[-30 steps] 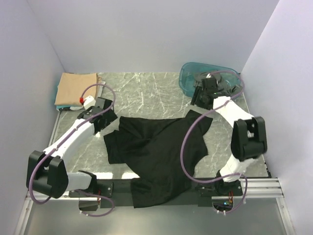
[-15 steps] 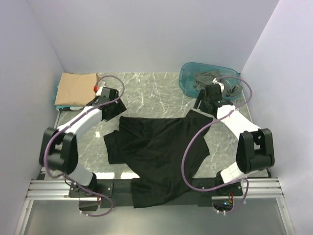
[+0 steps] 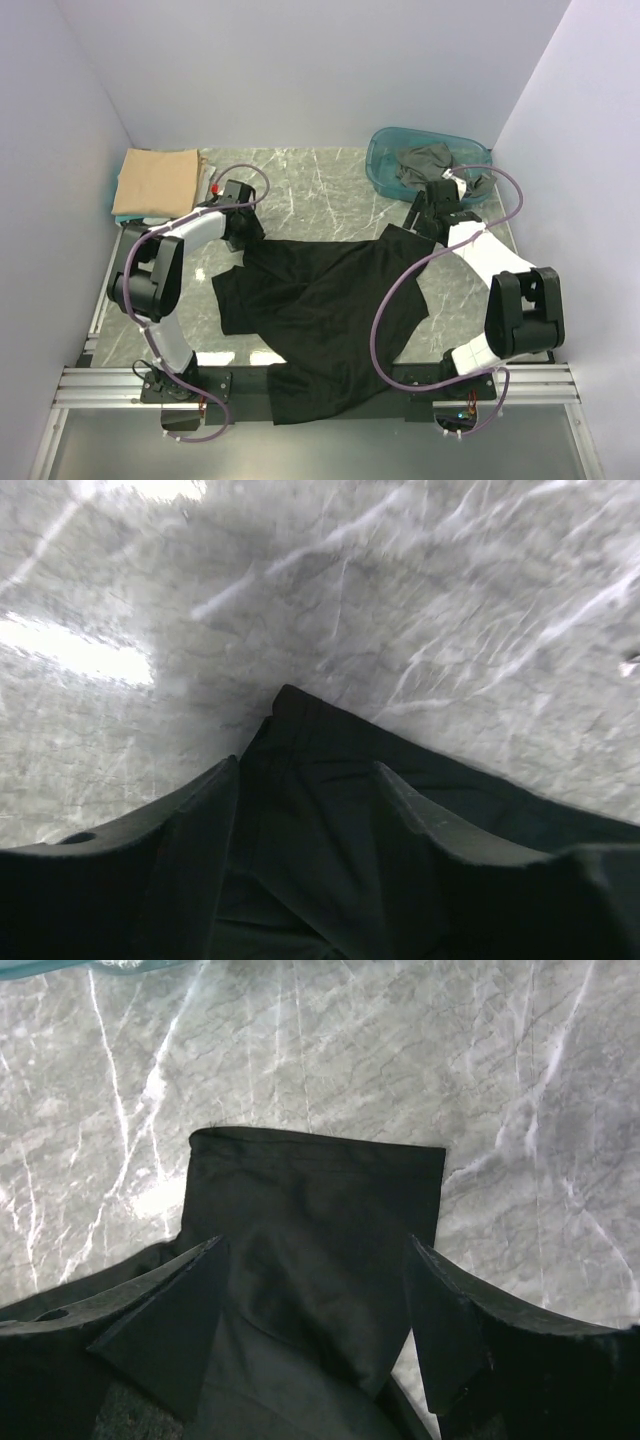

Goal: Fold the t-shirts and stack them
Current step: Flatten the tshirt out

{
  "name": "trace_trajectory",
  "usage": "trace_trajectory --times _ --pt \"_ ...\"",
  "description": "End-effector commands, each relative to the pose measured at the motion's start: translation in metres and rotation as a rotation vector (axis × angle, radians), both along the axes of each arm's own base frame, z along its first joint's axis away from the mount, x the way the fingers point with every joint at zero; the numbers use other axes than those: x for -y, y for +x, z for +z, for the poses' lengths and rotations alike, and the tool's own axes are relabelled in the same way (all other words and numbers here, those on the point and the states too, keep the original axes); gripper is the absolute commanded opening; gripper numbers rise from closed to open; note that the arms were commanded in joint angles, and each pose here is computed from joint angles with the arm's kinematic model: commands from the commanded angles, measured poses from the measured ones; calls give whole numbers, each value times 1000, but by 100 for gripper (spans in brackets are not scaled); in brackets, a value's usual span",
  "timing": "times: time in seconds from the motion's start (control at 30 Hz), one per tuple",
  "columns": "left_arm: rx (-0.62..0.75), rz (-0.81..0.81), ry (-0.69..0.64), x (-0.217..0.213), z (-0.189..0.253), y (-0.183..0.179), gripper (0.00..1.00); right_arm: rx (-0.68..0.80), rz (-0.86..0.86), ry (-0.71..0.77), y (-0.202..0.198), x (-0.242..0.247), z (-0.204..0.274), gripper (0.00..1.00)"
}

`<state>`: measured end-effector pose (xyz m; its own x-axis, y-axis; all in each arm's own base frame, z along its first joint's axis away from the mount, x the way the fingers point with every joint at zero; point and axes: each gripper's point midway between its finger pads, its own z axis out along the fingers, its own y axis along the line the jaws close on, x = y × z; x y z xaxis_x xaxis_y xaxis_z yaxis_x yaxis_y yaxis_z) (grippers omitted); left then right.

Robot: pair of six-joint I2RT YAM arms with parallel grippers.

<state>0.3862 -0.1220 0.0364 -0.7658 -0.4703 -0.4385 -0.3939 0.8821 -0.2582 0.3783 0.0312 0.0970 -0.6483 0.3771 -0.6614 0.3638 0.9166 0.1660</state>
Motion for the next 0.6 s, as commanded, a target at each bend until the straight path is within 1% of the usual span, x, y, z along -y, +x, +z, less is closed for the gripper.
trace_trajectory --times 0.0,0.03,0.13,0.17,0.2,0.3,0.37,0.57 --pt "-15 -49 31 7 -6 -5 57 25 -25 -3 10 3 0 77" --pt "-17 -54 31 8 -8 -5 55 15 -26 -3 11 3 -4 77" --pt "-38 -67 38 11 -17 -7 33 -9 -27 0 13 3 -13 77" --pt "-51 -65 44 10 -20 -8 13 -20 -24 6 13 2 -16 77" --pt "-54 -66 49 10 -21 -8 1 -35 -20 8 13 0 -21 77" --pt "-39 -58 55 8 -19 -5 1 -77 -31 17 8 0 -34 76" --pt "-4 -58 47 9 -9 0 1 -106 -49 17 3 1 -43 76" --pt "84 -46 43 7 18 7 1 -158 -145 -2 -9 25 -59 76"
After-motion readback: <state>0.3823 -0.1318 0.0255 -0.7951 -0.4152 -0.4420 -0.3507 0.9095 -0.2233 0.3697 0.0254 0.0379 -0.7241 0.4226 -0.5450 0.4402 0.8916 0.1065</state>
